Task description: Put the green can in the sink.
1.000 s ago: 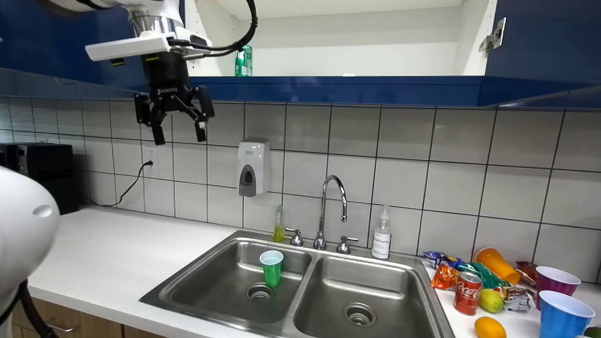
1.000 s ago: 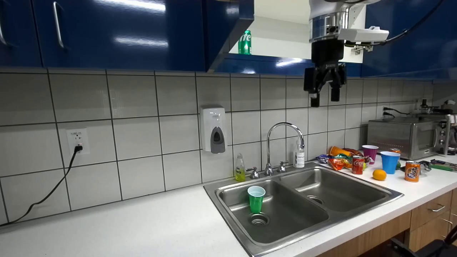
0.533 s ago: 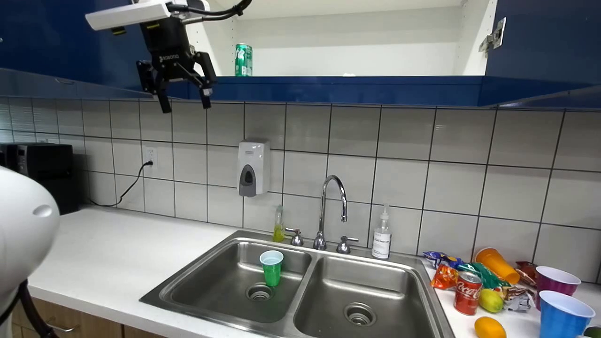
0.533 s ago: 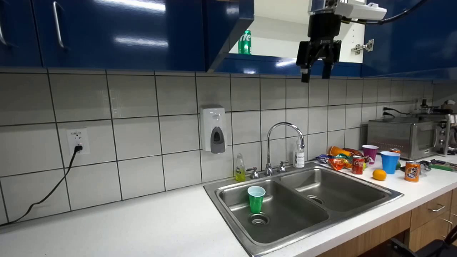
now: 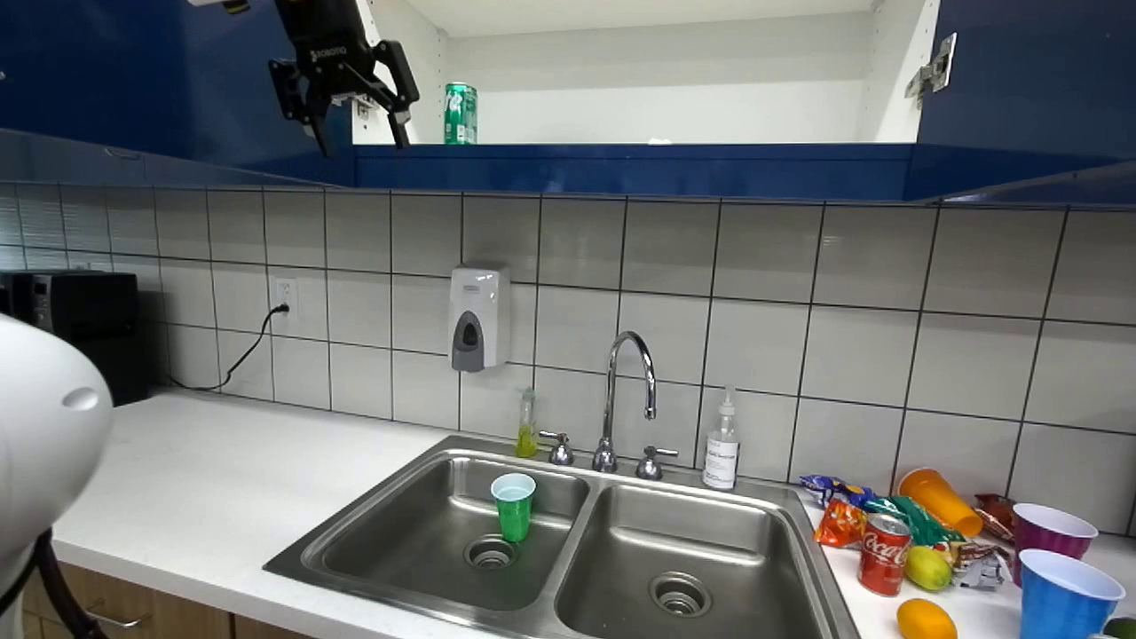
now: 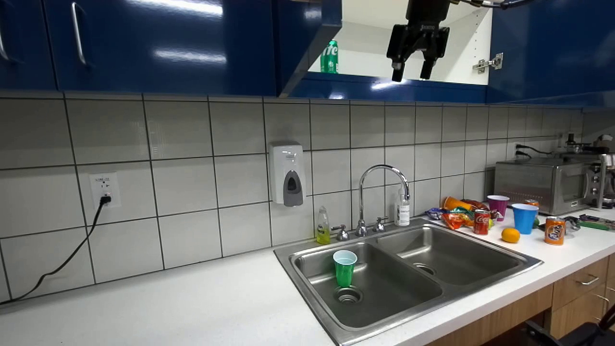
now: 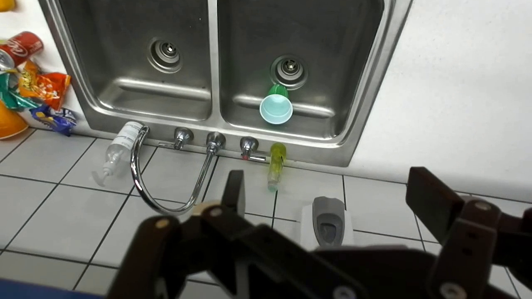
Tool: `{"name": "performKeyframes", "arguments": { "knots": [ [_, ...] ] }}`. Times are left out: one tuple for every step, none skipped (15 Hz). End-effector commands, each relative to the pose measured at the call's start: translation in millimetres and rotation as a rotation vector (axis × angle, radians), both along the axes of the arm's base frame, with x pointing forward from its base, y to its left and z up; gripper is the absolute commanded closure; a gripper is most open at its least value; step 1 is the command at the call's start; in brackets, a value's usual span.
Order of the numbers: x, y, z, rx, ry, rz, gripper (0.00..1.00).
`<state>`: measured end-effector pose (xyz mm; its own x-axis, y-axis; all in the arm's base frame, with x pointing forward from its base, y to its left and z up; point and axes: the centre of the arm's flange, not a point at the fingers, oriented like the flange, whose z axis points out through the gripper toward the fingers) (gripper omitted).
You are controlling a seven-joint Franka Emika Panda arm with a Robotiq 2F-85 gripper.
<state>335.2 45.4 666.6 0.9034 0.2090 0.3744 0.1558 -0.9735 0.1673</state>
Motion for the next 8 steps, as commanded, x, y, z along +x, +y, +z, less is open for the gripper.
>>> {"name": "performKeyframes", "arguments": {
  "knots": [
    [20.2,10.5,34.5,-0.010,-0.020,-0.017,0.00],
    [23.4,12.2,41.4,-0.008,-0.027,-0.014,0.00],
    [27.1,14.0,47.8,-0.007,-0.034,-0.017,0.00],
    [30.7,15.4,53.8,-0.007,-0.042,-0.019,0.00],
    [34.5,16.6,60.5,-0.007,-0.049,-0.019,0.00],
    [37.9,17.1,66.5,-0.006,-0.058,-0.021,0.00],
    [42.0,17.1,72.4,-0.006,-0.062,-0.022,0.00],
    [46.2,17.5,77.9,-0.004,-0.071,-0.028,0.00]
  ]
}}
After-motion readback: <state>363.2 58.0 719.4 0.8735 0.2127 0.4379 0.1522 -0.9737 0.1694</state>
